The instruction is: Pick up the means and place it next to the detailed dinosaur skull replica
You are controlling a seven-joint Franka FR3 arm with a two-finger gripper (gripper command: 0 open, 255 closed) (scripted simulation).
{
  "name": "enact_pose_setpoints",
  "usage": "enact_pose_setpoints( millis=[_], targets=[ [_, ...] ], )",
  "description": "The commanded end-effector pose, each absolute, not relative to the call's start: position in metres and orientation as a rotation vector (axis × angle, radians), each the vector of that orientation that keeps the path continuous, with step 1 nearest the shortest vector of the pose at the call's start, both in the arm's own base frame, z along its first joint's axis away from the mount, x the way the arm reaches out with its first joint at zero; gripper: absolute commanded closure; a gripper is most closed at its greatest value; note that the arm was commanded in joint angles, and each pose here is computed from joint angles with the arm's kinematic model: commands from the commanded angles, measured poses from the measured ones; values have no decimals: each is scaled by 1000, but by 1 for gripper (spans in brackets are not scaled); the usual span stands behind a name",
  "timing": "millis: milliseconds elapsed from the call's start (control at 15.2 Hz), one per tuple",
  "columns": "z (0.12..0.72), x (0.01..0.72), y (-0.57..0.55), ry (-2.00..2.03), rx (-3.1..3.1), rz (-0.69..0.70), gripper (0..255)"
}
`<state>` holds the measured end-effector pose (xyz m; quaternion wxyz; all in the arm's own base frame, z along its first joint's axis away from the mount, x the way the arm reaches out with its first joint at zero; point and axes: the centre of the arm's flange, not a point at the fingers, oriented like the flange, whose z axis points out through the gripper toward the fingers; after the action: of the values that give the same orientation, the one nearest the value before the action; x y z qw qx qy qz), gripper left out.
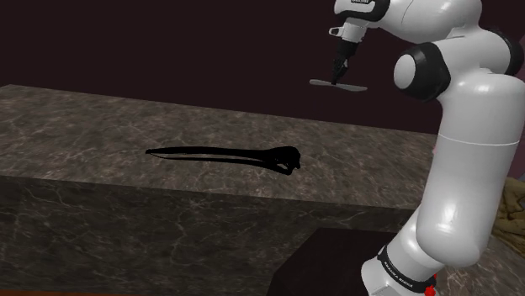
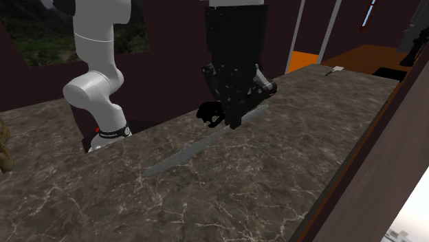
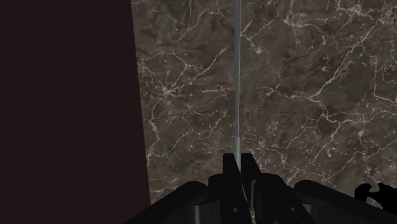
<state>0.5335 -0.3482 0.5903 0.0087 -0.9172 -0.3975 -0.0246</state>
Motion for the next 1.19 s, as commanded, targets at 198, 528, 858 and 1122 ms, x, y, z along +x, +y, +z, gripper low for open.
enact_pose_setpoints(
  millis=[198,528,858,1122],
  targets=[
    [617,534,-348,-1242,-2865,-76,255],
    [629,508,-345,-1242,-2865,-76,255],
    [629,443,-336,-1242,-2865,-76,255],
    [629,390,-329,-1242,-2865,-76,255]
  ],
)
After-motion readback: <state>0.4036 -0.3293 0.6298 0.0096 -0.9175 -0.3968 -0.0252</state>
